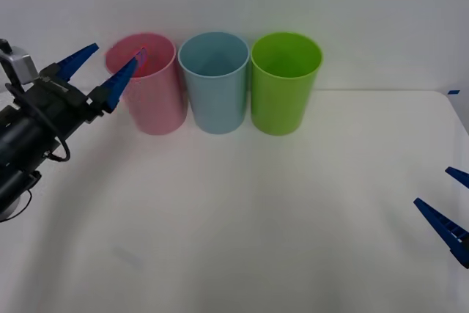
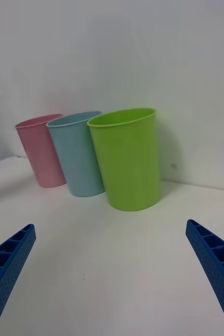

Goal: Grasp the object on the table and drop it into the matching bin: aluminum can to the light blue bin, PET bottle to the pink bin.

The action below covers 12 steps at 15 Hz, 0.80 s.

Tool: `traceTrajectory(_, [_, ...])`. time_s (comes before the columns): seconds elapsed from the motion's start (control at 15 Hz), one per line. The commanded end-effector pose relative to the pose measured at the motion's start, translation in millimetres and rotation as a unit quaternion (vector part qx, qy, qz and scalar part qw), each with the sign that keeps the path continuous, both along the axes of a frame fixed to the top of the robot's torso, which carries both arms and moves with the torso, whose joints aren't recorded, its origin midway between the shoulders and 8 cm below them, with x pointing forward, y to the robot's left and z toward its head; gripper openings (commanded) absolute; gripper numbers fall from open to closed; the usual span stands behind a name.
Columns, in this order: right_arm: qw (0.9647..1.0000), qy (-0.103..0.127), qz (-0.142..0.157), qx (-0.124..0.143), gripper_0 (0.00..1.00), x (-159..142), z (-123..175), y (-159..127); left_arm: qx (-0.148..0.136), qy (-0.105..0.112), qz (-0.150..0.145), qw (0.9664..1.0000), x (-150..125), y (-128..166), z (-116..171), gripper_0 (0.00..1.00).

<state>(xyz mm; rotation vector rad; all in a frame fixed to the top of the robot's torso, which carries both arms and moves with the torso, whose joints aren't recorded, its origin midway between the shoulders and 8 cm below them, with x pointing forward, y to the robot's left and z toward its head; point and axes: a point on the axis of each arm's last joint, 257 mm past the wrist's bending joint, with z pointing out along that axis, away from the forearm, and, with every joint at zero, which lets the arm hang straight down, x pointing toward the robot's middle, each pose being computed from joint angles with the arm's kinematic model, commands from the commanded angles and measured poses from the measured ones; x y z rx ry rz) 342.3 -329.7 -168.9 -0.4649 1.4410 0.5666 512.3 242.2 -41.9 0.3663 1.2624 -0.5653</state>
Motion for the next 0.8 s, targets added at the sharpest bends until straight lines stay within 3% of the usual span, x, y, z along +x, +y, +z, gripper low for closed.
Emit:
traceTrajectory(0.07, [1.0000, 0.000, 0.000, 0.000, 1.00, 0.0, 0.0, 0.0, 0.019, 0.001, -0.003, 0.9998, -18.5, 18.7, -13.2, 1.00])
traceTrajectory(0.4, [1.0000, 0.000, 0.000, 0.000, 1.00, 0.0, 0.0, 0.0, 0.062, 0.005, -0.014, 0.9980, -63.6, 53.0, -39.4, 1.00])
traceTrajectory(0.8, [1.0000, 0.000, 0.000, 0.000, 1.00, 0.0, 0.0, 0.0, 0.129, 0.011, 0.001, 0.9916, -110.0, 97.0, -64.4, 1.00])
